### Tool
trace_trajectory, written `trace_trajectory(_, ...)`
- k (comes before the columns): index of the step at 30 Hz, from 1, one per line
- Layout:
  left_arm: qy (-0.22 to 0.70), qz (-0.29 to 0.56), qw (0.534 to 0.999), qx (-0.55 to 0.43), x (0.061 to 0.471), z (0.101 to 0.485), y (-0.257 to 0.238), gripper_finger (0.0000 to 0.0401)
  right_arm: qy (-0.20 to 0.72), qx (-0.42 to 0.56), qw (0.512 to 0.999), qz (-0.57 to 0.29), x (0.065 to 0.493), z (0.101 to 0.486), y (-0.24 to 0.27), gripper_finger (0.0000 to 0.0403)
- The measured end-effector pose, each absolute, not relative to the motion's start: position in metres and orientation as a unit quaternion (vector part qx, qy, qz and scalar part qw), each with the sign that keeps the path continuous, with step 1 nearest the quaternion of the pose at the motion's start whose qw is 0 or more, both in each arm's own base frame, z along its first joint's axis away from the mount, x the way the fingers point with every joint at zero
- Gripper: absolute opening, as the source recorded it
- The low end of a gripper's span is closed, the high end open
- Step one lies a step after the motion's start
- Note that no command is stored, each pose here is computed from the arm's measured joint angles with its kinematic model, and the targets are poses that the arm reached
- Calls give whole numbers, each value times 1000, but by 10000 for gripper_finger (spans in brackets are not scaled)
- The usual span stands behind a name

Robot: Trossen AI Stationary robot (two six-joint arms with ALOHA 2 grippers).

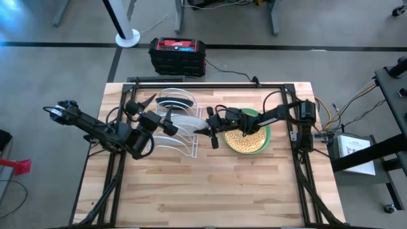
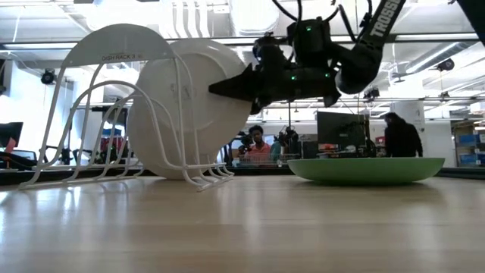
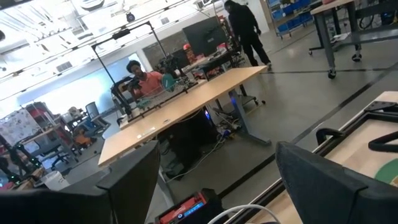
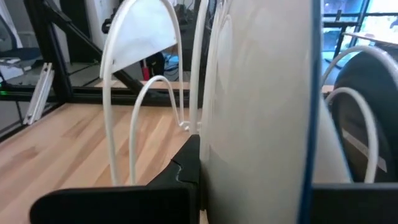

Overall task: Sort dishes
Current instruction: Put the blue pattern plate in the dish rack

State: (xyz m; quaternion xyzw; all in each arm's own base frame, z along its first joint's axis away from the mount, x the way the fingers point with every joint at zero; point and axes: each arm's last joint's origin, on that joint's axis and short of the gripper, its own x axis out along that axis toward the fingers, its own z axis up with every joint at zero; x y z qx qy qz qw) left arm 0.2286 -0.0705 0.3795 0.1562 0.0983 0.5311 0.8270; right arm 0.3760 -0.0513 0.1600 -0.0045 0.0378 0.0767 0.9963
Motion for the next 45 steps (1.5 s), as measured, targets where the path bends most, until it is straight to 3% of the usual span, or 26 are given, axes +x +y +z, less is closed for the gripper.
trace_trajectory(19, 100, 532, 826, 158, 230, 375, -71, 307, 92, -33, 991, 87, 410, 162, -52, 28)
trace_trajectory(38, 96, 533, 827, 152, 230, 374, -71, 307, 127, 16, 988, 82, 417, 158, -53, 28)
trace_trajectory(45, 86, 535, 829, 136, 230, 374, -70, 307, 132, 13, 988, 84, 423, 165, -54, 54)
